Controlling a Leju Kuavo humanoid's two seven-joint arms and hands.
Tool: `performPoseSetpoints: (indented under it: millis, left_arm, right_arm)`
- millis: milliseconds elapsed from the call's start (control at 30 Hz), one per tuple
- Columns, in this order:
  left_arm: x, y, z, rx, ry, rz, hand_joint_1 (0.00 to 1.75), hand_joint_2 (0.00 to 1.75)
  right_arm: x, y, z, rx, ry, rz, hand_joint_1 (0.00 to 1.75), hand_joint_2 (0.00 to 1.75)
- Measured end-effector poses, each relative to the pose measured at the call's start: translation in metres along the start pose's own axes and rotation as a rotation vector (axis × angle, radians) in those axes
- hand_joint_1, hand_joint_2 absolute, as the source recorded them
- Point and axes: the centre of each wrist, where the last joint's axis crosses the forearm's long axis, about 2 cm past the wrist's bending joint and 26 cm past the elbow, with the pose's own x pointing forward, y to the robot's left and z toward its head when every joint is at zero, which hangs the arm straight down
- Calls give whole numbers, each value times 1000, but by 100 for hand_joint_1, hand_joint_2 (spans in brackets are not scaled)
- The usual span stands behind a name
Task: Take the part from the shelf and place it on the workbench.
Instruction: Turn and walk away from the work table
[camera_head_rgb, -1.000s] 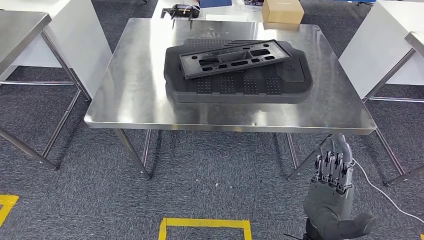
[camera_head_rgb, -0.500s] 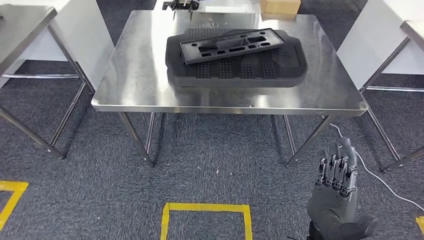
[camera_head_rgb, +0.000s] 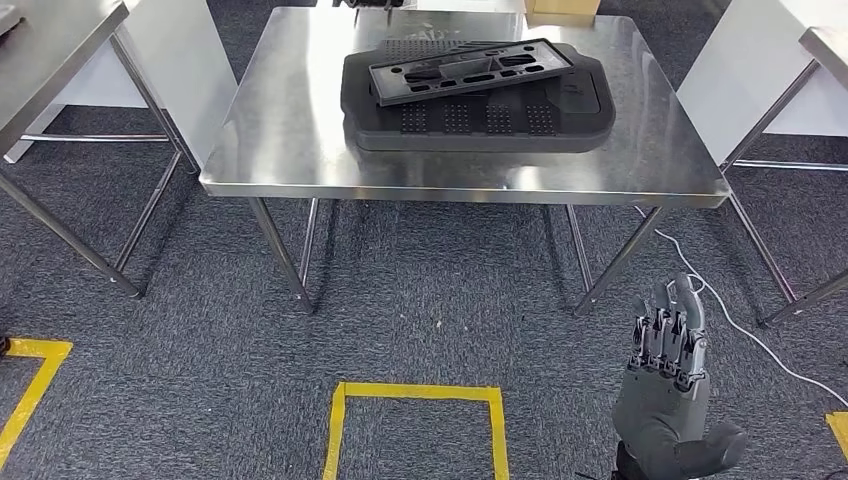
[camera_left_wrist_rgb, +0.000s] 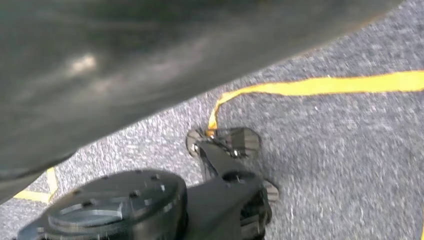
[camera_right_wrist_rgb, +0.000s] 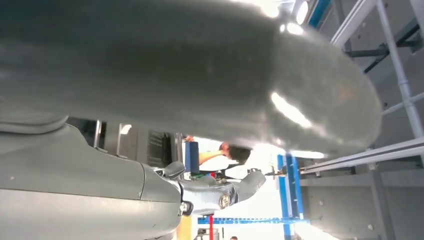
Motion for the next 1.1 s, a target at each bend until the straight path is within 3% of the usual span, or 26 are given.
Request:
performPoseSetpoints:
  millis: [600, 833, 1100]
  left_arm:
    - [0, 0, 0, 1, 2, -4, 0, 0]
    - [-2, 0, 1, 6, 7, -1, 0, 0]
    - [0, -1, 0, 10, 4, -5, 0, 0]
  right_arm:
    - [0, -2, 6, -19, 43, 68, 0, 0]
    - [-1, -4, 11, -52, 96, 274, 0, 0]
    - [-1, -2, 14, -102, 117, 330, 0, 0]
